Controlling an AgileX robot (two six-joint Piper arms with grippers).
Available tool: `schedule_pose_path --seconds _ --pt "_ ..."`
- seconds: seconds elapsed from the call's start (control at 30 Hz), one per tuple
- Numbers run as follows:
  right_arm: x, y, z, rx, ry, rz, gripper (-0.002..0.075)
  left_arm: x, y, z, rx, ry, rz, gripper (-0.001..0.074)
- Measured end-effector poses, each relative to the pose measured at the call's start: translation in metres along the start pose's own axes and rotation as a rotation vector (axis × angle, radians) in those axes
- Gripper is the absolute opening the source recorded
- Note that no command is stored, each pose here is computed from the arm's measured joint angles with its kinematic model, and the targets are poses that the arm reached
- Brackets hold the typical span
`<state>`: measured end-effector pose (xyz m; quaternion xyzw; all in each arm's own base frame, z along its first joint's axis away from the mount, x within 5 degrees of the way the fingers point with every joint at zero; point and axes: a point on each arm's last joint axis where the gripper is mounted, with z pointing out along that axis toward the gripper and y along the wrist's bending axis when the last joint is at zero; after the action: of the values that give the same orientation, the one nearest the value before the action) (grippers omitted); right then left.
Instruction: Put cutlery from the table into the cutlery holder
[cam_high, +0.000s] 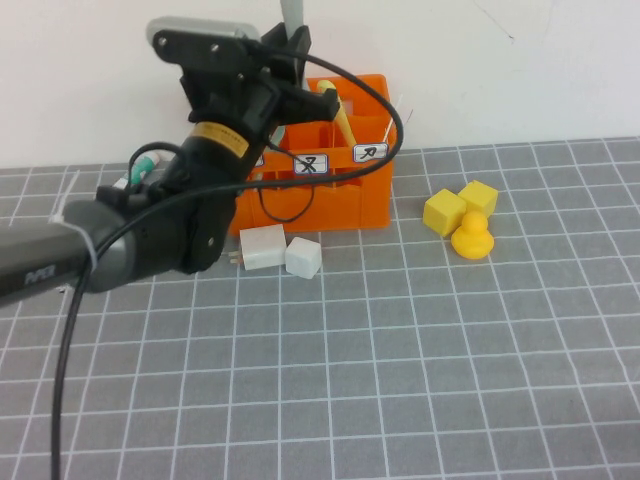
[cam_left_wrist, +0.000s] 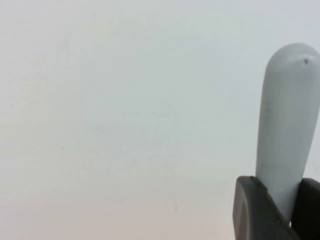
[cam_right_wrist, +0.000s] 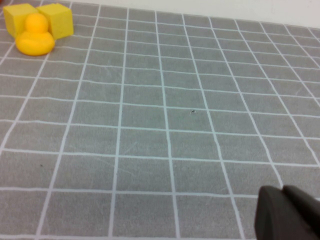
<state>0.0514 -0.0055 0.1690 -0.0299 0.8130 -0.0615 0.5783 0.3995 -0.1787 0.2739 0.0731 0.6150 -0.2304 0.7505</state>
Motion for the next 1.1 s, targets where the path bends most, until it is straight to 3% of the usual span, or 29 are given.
schedule_pose_path --seconds 0.37,0.43,0.6,0.73,0.87,1.0,1.1 --pt "0.0 0.0 0.0 0.0 0.0 0.0 -0.0003 0.036 0.013 0.017 -0.054 0.158 0.047 0.0135" --pt "0.0 0.0 0.0 0.0 0.0 0.0 -0.0003 0.039 0.013 0.017 -0.056 0.176 0.049 0.0166" --pt "0.0 0.0 0.0 0.0 0.0 0.0 -0.0003 0.039 0.014 0.017 -0.058 0.176 0.049 0.0328" --pt "0.0 0.0 0.0 0.0 0.0 0.0 -0.0003 0.028 0.012 0.016 -0.054 0.161 0.056 0.0356" --pt "0.0 0.0 0.0 0.0 0.0 0.0 -0.0003 0.003 0.008 0.008 -0.05 0.13 0.064 0.0276" --pt "0.0 0.0 0.0 0.0 0.0 0.0 -0.0003 -0.03 0.001 -0.013 -0.045 0.109 0.094 0.008" --pt "0.0 0.0 0.0 0.0 0.0 0.0 -0.0003 -0.049 -0.002 -0.033 -0.04 0.101 0.15 0.0024"
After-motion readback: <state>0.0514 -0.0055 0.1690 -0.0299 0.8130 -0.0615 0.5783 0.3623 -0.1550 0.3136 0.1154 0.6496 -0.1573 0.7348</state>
